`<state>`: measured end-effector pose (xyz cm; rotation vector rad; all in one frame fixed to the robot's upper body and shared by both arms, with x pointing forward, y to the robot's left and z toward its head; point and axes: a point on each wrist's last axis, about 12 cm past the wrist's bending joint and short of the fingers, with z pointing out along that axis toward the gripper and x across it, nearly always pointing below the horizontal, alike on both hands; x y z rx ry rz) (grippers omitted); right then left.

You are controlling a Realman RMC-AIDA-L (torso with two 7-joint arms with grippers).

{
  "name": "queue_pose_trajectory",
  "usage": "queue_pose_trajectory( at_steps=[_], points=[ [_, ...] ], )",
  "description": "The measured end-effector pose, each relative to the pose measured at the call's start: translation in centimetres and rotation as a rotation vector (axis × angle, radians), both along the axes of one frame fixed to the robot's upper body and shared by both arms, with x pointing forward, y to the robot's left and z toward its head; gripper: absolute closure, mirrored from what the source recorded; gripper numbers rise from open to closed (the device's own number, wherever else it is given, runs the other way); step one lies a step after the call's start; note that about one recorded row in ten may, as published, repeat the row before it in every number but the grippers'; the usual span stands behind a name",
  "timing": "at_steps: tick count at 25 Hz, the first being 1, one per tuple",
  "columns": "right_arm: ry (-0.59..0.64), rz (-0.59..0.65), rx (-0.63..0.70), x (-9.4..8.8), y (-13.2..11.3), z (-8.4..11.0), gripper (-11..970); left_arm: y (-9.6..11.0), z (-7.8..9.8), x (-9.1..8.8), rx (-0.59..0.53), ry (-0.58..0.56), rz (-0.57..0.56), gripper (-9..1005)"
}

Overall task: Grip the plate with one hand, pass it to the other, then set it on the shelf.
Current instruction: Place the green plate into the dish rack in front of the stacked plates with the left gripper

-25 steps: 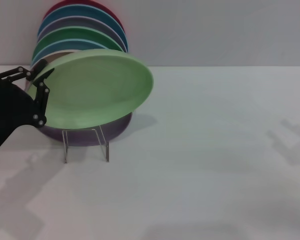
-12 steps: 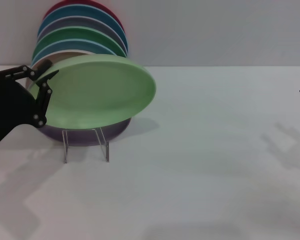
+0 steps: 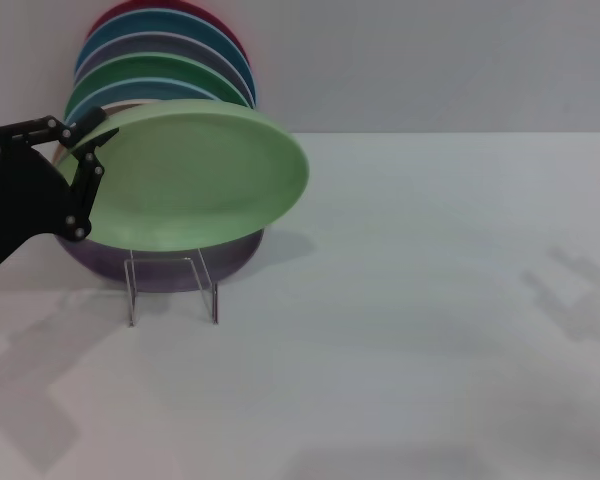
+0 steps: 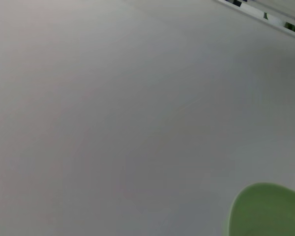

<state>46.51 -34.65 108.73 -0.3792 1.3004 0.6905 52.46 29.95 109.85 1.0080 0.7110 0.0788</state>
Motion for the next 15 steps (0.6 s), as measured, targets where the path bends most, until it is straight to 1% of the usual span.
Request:
queue_pose_trajectory(
  at_steps=[15],
  points=[
    [-0.006,0.004,0.0,0.21,0.08,0.14,374,0.78,-0.08,0.28,0.048,0.022,0.005,854]
  ],
)
